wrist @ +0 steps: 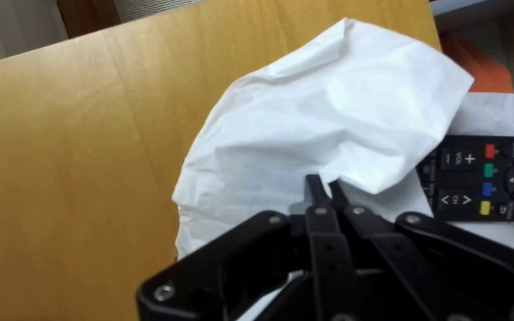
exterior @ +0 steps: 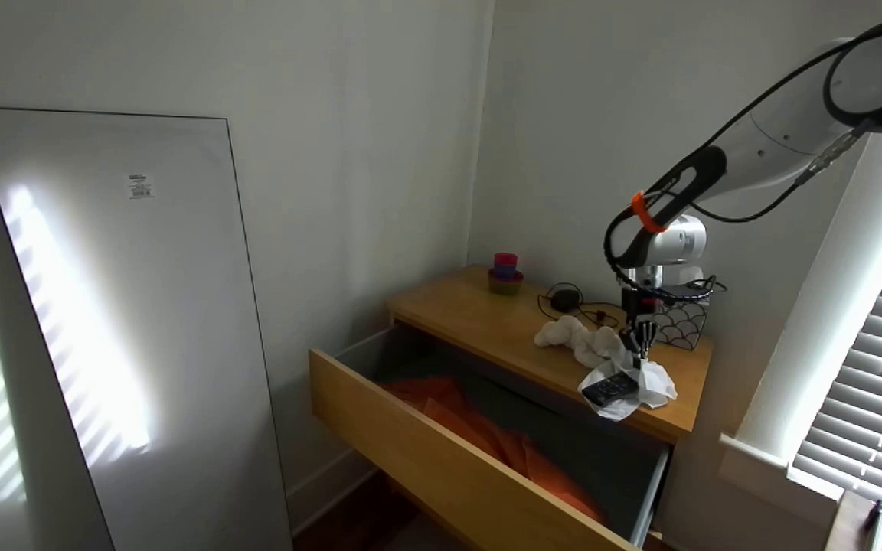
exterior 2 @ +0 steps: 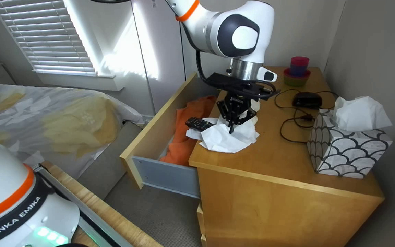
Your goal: Pull out one white tissue from the box and put it on the remote, wipe the remote with the white tissue, pick up the white tissue from the remote and put it on the table
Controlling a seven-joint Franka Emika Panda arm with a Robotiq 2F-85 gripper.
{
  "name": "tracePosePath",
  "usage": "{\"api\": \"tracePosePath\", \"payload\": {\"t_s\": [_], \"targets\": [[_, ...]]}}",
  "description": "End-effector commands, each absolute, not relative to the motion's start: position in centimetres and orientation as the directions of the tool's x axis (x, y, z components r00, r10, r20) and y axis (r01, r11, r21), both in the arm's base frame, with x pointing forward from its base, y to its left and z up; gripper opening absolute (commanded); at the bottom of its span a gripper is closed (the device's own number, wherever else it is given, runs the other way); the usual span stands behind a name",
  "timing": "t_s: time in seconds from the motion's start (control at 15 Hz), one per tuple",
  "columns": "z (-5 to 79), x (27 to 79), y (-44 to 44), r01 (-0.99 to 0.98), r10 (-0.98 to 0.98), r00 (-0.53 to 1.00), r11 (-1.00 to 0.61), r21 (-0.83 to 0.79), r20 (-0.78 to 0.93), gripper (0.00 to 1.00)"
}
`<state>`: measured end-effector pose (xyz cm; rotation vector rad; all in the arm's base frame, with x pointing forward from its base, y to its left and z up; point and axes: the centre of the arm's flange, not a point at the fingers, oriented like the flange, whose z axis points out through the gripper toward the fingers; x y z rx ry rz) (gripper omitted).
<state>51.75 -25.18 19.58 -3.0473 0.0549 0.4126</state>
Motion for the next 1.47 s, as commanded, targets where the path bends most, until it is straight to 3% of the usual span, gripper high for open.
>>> {"api": "tracePosePath", "payload": {"t_s": [0.0,1.4], "targets": [[20.3,50.3,-23.9,-0.06,-0.046,0.97,-0.997,-0.051,-0.237,0.0],[19.4,53.3,-16.2,0.106,0.131,0.949,-0.989,-0.1,-0.286,0.0]]}}
